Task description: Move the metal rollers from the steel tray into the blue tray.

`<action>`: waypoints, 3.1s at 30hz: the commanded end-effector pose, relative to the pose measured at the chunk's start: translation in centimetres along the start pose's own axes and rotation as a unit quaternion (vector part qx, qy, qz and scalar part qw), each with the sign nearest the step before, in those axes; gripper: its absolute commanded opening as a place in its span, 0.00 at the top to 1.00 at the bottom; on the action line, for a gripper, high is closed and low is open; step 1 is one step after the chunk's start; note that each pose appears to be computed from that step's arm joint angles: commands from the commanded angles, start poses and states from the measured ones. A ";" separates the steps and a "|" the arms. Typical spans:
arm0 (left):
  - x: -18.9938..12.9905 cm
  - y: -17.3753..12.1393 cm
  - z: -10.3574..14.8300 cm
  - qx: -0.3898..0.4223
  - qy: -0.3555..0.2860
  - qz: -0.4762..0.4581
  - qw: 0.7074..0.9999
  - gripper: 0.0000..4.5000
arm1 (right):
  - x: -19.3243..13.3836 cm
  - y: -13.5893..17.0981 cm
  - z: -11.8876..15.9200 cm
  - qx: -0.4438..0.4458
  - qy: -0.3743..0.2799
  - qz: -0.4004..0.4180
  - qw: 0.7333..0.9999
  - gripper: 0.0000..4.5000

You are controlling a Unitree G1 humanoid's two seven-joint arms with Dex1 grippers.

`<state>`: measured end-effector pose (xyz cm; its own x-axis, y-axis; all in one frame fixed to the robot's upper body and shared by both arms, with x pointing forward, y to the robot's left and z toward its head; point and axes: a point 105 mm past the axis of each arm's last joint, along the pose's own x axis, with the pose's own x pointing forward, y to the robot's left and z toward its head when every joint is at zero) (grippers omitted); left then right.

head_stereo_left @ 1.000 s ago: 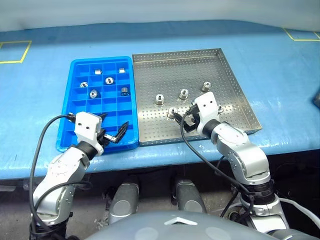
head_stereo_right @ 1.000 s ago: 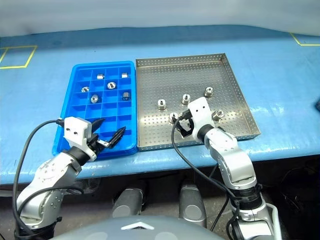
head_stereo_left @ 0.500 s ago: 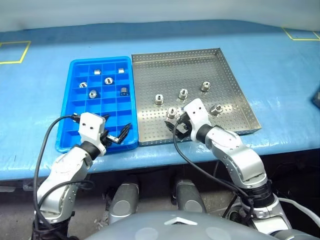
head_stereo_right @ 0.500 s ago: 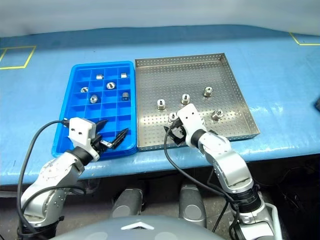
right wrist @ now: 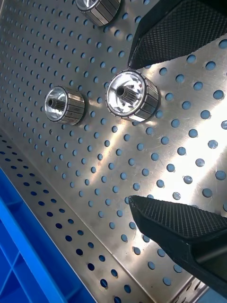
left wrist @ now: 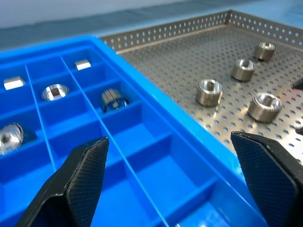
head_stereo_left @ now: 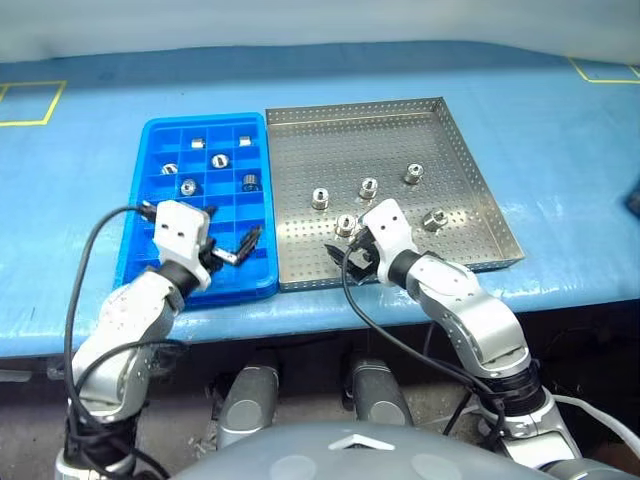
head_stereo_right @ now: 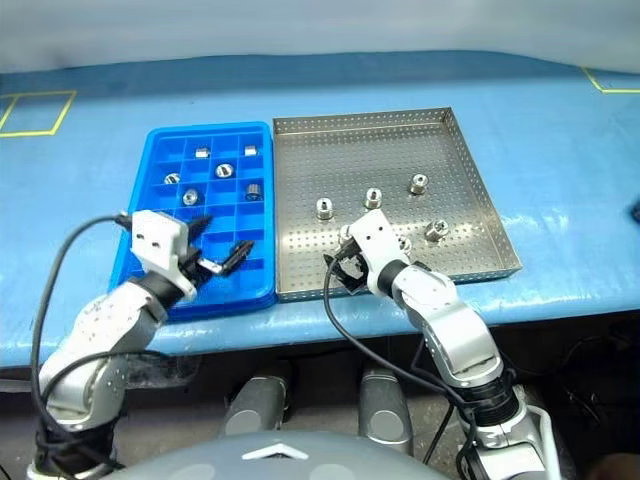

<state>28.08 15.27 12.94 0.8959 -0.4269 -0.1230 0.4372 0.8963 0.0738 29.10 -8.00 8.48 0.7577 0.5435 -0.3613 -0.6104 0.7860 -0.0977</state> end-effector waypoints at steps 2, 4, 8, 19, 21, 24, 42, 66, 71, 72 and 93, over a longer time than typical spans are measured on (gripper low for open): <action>3.1 0.5 3.4 0.037 -0.023 -0.048 0.998 0.00 | -0.7 0.0 1.7 -0.005 -0.044 -0.013 0.999 0.00; 5.2 0.2 4.8 0.043 -0.024 -0.085 0.995 0.00 | -0.8 0.0 1.7 -0.002 -0.047 -0.017 0.999 0.00; 8.9 -0.4 5.9 0.066 0.005 -0.146 0.987 0.00 | -0.9 0.1 1.8 0.004 -0.055 -0.023 0.998 0.00; 15.2 -2.5 1.8 0.137 0.127 -0.234 0.954 0.00 | -2.1 0.8 1.5 0.031 -0.073 -0.046 0.996 0.00; 15.5 -2.8 0.7 0.168 0.144 -0.238 0.946 0.00 | -2.1 0.9 1.5 0.034 -0.075 -0.050 0.995 0.00; 16.1 -2.5 -0.8 0.191 0.179 -0.221 0.939 0.00 | -2.2 0.9 1.6 0.039 -0.079 -0.055 0.995 0.00; 12.2 5.9 8.9 0.054 -0.046 0.047 0.996 0.58 | -0.9 1.5 2.7 0.049 -0.094 -0.035 0.994 0.00; -0.8 12.9 -5.1 -0.038 0.049 0.351 0.934 0.58 | 0.2 7.4 6.1 0.037 -0.160 0.136 0.977 0.00; 0.3 12.3 -4.9 -0.051 0.049 0.325 0.943 0.42 | 0.2 6.6 5.8 0.039 -0.154 0.110 0.981 0.00; 0.5 12.1 -4.2 -0.053 0.039 0.320 0.945 0.37 | 0.2 6.5 5.7 0.039 -0.153 0.106 0.982 0.00; 11.3 -3.8 1.7 0.066 0.032 -0.181 0.981 0.01 | -2.2 2.1 2.2 0.062 -0.104 -0.017 0.992 0.00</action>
<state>36.57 7.77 12.68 0.7082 -0.6688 -0.2260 0.7006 0.7053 0.1081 26.73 -6.62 9.76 0.7960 0.5681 -0.2091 -0.5754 0.8173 0.0304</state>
